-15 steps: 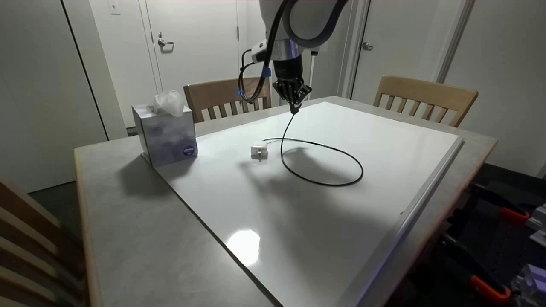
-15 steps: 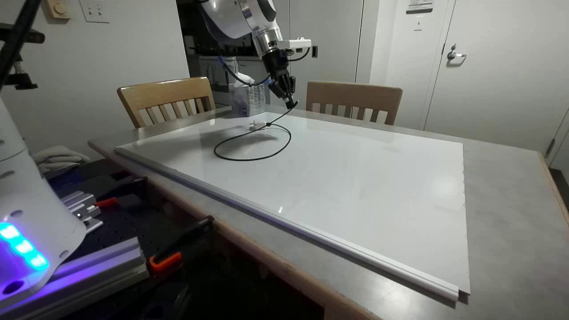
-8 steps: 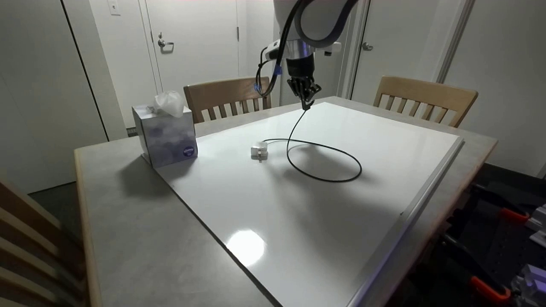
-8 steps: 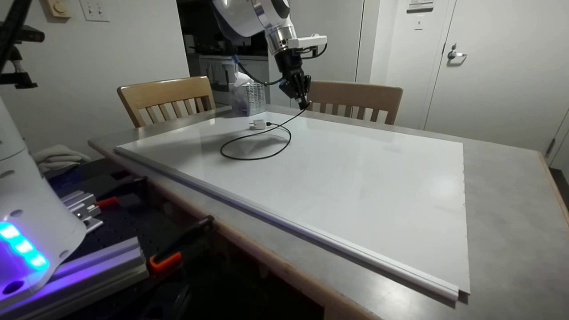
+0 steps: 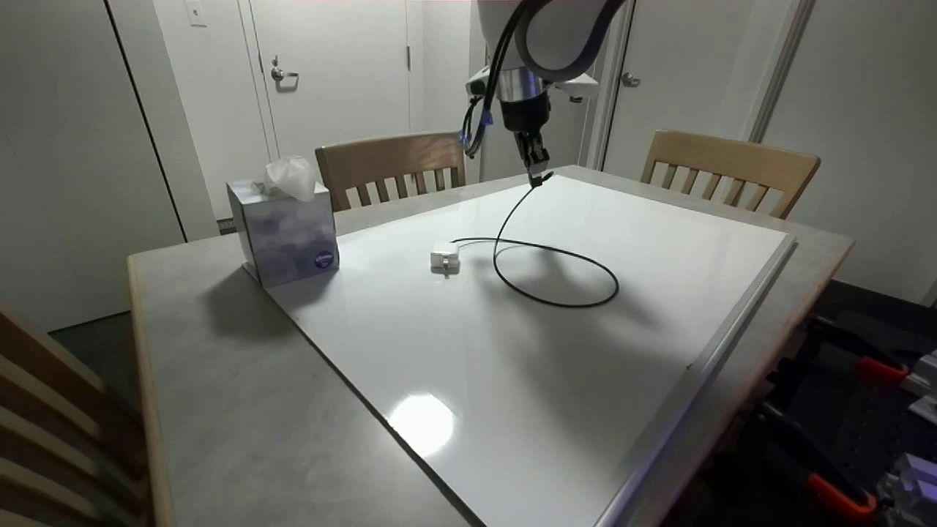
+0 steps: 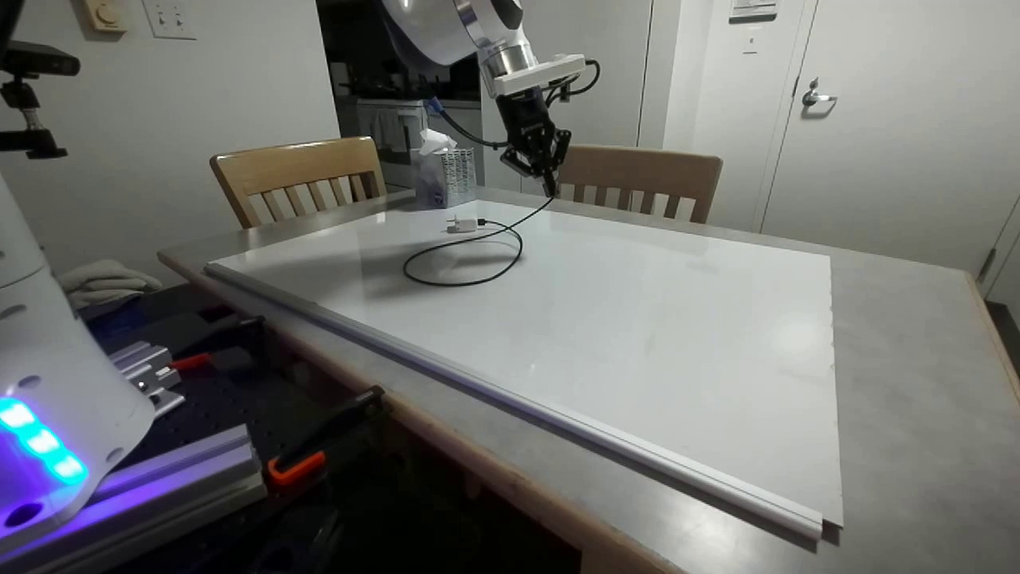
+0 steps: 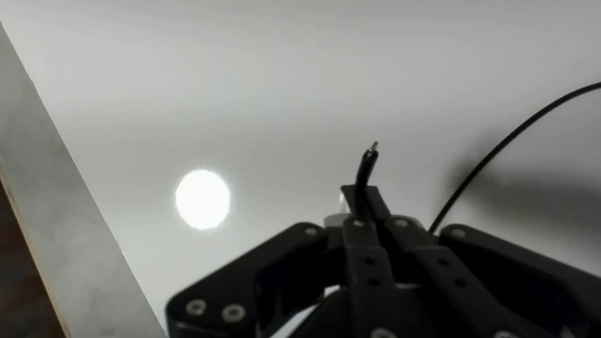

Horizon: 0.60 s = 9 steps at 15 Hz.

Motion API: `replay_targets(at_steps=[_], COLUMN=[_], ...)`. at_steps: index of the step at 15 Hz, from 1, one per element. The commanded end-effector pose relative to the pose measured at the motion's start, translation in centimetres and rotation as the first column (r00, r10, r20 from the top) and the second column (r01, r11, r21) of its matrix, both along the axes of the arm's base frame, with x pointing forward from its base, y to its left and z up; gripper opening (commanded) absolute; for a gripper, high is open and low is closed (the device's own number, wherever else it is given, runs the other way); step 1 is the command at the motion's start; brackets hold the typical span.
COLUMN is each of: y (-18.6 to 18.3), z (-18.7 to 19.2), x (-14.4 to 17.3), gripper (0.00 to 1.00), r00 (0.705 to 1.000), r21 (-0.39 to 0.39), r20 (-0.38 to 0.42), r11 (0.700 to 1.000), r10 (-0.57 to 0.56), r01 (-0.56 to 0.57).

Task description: Wind the charging cable

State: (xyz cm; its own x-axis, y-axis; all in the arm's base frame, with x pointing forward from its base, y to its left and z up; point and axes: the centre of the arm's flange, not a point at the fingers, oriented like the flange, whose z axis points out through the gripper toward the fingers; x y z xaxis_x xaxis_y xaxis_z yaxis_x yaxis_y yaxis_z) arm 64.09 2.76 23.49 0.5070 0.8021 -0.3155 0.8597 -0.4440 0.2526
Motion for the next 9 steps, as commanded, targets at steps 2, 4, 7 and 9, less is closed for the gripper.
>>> replay_targets(at_steps=[2, 4, 7, 9], y=[-0.6, -0.6, -0.4, -0.5], z=[-0.1, -0.6, -1.4, -1.9], x=[-3.5, -4.0, -4.4, -3.0], gripper=[0.01, 0.01, 0.01, 0.03], r00=[0.966, 0.924, 0.854, 0.881], r21=[-0.008, 0.003, 0.029, 0.030], r20=[0.097, 0.131, 0.157, 0.145], r11=[0.970, 0.932, 0.866, 0.892], r10=[-0.240, -0.359, -0.497, -0.450], r01=[0.242, 0.362, 0.499, 0.451])
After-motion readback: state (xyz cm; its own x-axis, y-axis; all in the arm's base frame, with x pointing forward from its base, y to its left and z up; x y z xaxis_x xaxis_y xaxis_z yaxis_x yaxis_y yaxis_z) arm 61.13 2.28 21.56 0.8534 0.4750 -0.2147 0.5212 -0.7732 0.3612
